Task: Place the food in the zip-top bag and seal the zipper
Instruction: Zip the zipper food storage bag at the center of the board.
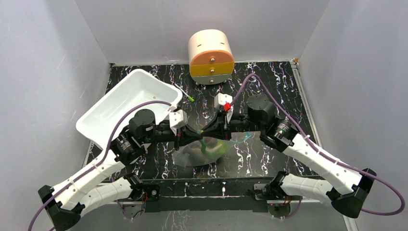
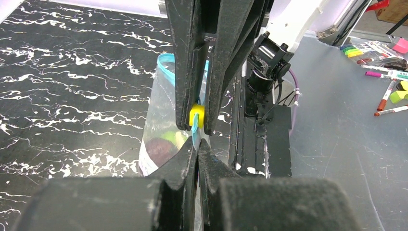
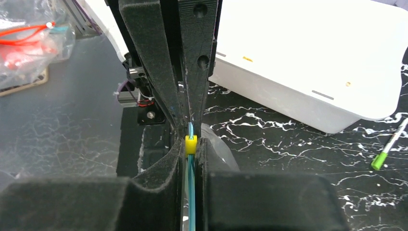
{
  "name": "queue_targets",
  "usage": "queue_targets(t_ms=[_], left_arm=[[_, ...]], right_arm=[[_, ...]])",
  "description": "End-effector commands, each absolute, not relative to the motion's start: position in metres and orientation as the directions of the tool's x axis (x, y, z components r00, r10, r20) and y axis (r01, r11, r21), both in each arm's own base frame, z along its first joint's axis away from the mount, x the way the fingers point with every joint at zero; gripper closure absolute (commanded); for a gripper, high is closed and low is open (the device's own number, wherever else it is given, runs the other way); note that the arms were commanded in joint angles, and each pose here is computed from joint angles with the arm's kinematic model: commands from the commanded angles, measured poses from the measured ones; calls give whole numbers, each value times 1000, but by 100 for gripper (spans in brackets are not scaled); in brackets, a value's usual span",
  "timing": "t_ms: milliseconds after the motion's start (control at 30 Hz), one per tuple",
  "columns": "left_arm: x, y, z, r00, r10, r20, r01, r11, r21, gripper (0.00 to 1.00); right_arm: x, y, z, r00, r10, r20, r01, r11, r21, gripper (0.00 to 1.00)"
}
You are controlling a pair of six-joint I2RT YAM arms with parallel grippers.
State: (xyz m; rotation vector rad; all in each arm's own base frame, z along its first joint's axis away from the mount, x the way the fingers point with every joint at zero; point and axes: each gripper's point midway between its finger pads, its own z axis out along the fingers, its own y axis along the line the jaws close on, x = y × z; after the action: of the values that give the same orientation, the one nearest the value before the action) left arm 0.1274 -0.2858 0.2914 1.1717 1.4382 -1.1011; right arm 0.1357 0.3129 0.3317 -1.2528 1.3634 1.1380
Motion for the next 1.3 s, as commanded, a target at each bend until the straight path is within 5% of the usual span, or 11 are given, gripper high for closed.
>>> queue_targets(t_ms=[0, 633, 767, 1000, 1067, 1133, 1167, 1267], left_arm=[[124, -280, 307, -13, 79, -997, 990, 143, -1, 100], [128, -262, 319, -14, -15, -1000, 967, 254, -17, 100], [118, -266, 315, -44, 20, -999, 980, 193, -40, 72], [122, -282, 308, -59, 117, -991, 991, 124, -44, 57], [123, -287, 309, -52, 133, -990, 994, 99, -39, 63], [127, -290, 313, -46, 131, -990, 994, 101, -33, 93], [128, -291, 316, -42, 124, -991, 994, 105, -29, 100], [128, -289, 329, -20, 72, -997, 992, 122, -11, 100]], right_arm=[[134, 315, 344, 8, -88, -996, -999, 34, -11, 100], [139, 288, 313, -8, -243, -970, -990, 138, -26, 100], [139, 294, 329, 18, -214, -977, -993, 112, -43, 100], [142, 304, 352, 57, -201, -978, -995, 70, -72, 100], [142, 306, 354, 57, -201, -978, -996, 62, -71, 100], [141, 307, 355, 59, -198, -978, -996, 56, -71, 100], [141, 307, 356, 57, -196, -979, -996, 56, -70, 100], [140, 304, 353, 43, -204, -978, -996, 67, -58, 100]])
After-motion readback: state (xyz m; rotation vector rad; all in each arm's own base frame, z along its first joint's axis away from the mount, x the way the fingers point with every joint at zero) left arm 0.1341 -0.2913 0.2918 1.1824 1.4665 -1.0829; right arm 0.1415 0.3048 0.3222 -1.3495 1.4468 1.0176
